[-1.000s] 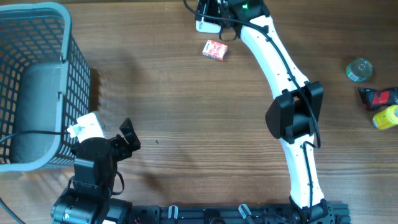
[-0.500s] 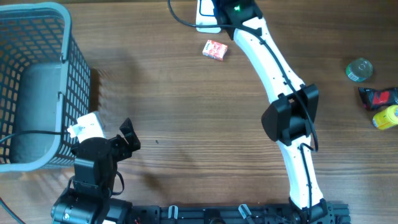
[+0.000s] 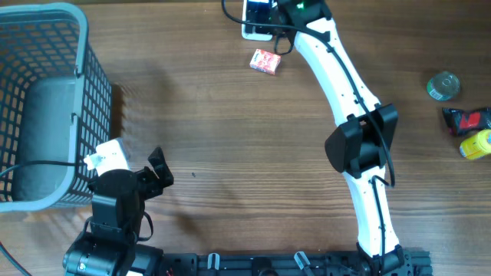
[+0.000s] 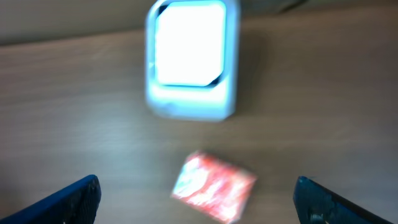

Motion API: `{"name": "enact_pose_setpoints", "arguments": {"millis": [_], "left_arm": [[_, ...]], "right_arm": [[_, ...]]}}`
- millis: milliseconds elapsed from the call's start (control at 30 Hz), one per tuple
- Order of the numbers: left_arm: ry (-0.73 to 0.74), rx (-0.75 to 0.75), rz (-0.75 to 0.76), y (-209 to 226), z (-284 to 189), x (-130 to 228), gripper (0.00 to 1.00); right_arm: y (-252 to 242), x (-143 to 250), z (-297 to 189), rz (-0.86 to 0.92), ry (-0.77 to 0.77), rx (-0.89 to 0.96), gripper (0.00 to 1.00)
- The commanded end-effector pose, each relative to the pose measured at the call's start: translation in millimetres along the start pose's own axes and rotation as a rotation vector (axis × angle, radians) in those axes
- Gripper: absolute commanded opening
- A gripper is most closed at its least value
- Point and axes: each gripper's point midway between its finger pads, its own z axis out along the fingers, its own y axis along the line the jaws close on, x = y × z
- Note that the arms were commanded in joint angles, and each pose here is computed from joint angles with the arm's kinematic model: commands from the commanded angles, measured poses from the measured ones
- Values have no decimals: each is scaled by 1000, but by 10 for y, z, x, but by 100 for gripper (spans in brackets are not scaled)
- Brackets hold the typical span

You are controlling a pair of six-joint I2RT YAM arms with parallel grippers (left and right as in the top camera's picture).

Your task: Scan the item barcode

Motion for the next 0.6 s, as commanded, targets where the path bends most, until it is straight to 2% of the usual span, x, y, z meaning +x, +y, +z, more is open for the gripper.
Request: {"name": "enact_pose_setpoints", "arguments": {"millis": [0,200,567], "left_arm": [[6,29,-12,-44,-14,3,100],[7,31,-12,-47,-14,5,100],[8,35,-12,-54,-14,5,100]], "right_arm": [[70,242,297,263,158,-134,100],[-192,375,473,343,152,29,100],[-296,718,928,359,222,86,100]]}}
